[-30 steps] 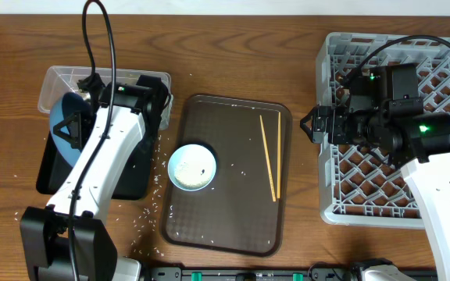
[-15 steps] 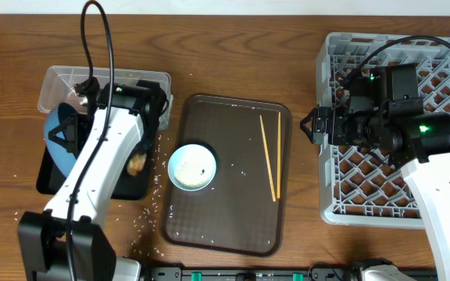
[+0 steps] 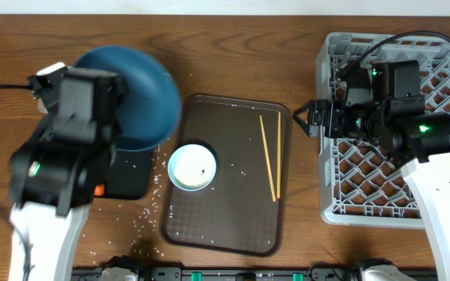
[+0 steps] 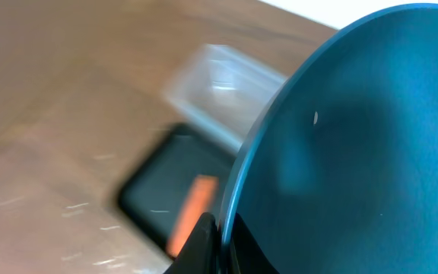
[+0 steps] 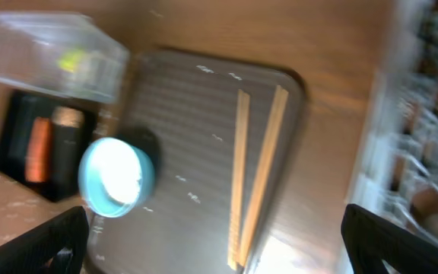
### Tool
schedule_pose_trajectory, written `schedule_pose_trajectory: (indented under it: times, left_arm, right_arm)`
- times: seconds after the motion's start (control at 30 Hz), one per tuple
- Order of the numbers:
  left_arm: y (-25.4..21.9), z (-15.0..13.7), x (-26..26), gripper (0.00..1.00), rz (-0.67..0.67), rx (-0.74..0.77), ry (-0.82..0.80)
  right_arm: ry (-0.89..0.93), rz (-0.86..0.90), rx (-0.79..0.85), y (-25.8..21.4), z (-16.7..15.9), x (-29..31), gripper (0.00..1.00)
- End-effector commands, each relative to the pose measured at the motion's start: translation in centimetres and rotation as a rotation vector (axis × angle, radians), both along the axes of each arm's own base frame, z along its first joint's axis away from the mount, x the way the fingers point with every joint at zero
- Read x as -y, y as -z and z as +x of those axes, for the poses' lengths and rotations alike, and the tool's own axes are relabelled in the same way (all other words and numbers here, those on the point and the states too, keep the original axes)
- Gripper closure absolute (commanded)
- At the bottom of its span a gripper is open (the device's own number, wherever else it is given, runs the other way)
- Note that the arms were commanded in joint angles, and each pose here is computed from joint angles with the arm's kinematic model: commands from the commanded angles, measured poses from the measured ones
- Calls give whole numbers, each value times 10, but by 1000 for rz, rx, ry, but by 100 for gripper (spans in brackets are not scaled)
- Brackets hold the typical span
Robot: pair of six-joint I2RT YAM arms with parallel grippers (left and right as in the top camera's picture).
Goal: Sort waste into correct bins and load items into the dishwasher rack
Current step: 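Raise the blue plate and pass it to the right gripper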
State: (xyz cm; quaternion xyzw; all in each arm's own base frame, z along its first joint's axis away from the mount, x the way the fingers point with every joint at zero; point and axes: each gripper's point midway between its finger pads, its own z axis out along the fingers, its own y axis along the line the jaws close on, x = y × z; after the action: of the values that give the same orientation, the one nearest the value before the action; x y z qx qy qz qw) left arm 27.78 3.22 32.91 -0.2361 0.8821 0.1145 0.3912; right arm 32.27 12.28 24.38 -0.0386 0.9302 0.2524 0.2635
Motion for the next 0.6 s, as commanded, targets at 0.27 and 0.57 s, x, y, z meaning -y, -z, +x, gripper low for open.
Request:
schedule_pose_trajectory:
  times: [0.27, 0.57]
  left_arm:
    - [3, -3, 104, 94, -175, -30, 460]
    - [-3, -2, 140, 94, -171, -1, 585]
  right_arm:
    - [-481, 402, 176, -72, -34, -96, 6]
    - [-260, 126, 160, -36, -20, -117, 20]
